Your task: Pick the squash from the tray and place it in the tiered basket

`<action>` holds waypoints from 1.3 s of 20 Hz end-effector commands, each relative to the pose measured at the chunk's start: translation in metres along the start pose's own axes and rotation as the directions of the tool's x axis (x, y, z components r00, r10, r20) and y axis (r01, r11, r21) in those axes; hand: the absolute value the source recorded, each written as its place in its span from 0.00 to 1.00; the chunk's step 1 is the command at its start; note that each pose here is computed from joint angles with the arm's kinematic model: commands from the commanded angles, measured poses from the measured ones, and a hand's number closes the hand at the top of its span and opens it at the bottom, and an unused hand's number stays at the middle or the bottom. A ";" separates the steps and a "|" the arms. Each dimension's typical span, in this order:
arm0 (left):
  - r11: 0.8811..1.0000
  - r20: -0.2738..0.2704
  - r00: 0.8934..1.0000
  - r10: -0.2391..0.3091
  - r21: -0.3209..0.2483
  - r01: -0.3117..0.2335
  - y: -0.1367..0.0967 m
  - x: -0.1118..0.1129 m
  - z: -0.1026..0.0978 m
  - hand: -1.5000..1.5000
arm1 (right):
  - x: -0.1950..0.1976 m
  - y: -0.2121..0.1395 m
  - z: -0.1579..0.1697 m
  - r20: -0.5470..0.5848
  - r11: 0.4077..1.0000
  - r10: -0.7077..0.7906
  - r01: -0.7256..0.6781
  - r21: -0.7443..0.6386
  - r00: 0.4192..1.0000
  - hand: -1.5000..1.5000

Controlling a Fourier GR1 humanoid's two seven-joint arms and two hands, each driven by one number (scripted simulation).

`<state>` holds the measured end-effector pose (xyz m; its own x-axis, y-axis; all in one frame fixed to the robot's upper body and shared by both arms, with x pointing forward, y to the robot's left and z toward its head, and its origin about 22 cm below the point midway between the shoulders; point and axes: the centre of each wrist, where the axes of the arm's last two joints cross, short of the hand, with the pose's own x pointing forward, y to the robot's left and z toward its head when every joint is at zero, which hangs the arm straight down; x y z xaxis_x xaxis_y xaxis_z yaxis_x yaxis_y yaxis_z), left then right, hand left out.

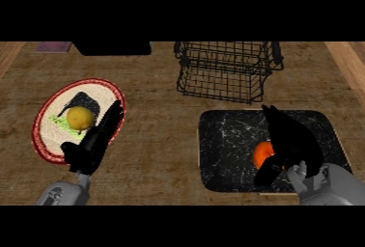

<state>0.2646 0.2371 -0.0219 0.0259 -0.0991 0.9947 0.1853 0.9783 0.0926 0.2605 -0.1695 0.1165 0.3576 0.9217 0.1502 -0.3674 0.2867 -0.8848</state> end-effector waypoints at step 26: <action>1.000 0.014 1.000 -0.005 -0.004 0.006 0.005 -0.002 -0.006 0.50 | -0.012 0.066 -0.029 -0.127 0.992 -0.119 0.113 -0.053 0.985 1.00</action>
<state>0.2683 0.2400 -0.0181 0.0198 -0.1002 0.9948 0.1957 0.9761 0.0944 0.2568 -0.1857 0.0503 0.4799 0.8623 0.1618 -0.3481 0.3565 -0.8670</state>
